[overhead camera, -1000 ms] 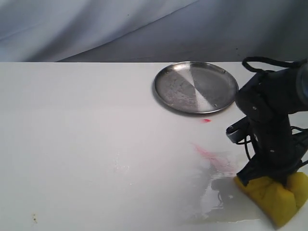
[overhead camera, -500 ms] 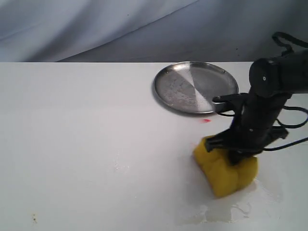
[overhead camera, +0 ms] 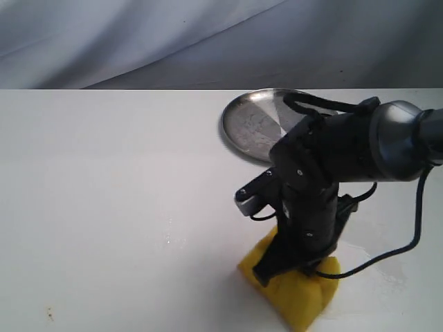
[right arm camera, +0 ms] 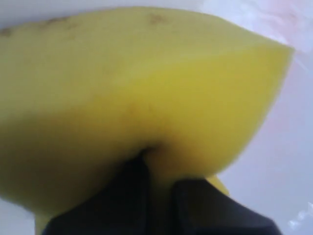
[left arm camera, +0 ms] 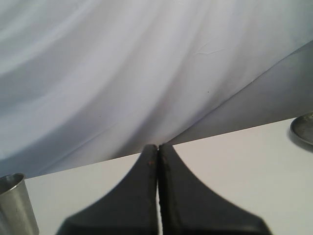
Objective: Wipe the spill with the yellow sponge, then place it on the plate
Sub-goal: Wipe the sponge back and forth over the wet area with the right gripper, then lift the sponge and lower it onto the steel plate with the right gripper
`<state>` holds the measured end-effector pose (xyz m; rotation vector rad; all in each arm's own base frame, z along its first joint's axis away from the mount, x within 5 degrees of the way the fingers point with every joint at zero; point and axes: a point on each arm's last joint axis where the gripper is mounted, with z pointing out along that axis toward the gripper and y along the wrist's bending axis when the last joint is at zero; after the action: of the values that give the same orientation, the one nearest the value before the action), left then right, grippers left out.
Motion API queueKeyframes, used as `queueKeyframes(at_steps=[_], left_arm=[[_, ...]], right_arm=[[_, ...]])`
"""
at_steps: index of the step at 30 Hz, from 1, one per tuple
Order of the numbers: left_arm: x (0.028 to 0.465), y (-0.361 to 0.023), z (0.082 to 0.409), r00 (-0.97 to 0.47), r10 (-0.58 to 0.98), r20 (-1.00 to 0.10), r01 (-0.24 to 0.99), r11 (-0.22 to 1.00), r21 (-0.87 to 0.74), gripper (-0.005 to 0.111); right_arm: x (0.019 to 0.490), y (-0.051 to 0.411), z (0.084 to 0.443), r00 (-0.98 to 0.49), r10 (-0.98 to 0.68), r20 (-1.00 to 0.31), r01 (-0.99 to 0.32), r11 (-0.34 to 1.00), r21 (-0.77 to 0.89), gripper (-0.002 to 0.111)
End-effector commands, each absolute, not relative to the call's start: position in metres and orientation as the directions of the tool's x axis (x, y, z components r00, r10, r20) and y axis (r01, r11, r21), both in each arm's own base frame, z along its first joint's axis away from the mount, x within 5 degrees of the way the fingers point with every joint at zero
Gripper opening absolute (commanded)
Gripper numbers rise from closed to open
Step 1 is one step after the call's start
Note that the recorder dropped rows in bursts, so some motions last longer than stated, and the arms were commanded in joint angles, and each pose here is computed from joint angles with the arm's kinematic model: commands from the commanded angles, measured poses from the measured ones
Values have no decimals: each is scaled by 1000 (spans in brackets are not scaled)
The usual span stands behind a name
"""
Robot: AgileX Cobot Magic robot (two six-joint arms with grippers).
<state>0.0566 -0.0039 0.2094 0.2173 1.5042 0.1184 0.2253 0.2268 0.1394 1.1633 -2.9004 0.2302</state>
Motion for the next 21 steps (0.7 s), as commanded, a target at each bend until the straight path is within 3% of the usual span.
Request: queueKeyframes(at_steps=[1,5,11,17,21], left_arm=[[56,-4,211,77,196,-978,54,978,200,0],[56,-4,211,77,196,-978,54,978,200,0],[56,-4,211,77,196,-978,54,978,200,0],[56,-4,211,77,196,-978,54,978,200,0],[56,-4,211,77,196,-978,54,978,200,0]], right_arm=[[225,181,125,-715,-653,250,-695,623,-359,0],[226,148,119,-743,-590,316,-668,628,-399,0],[244,106,117,-824,-472,313,-566,701,-433,0],[265,83,121,-878,-417,234,-478,737,-478,0],[305,89,152,-912,-399,93,-389,770,-505,0]])
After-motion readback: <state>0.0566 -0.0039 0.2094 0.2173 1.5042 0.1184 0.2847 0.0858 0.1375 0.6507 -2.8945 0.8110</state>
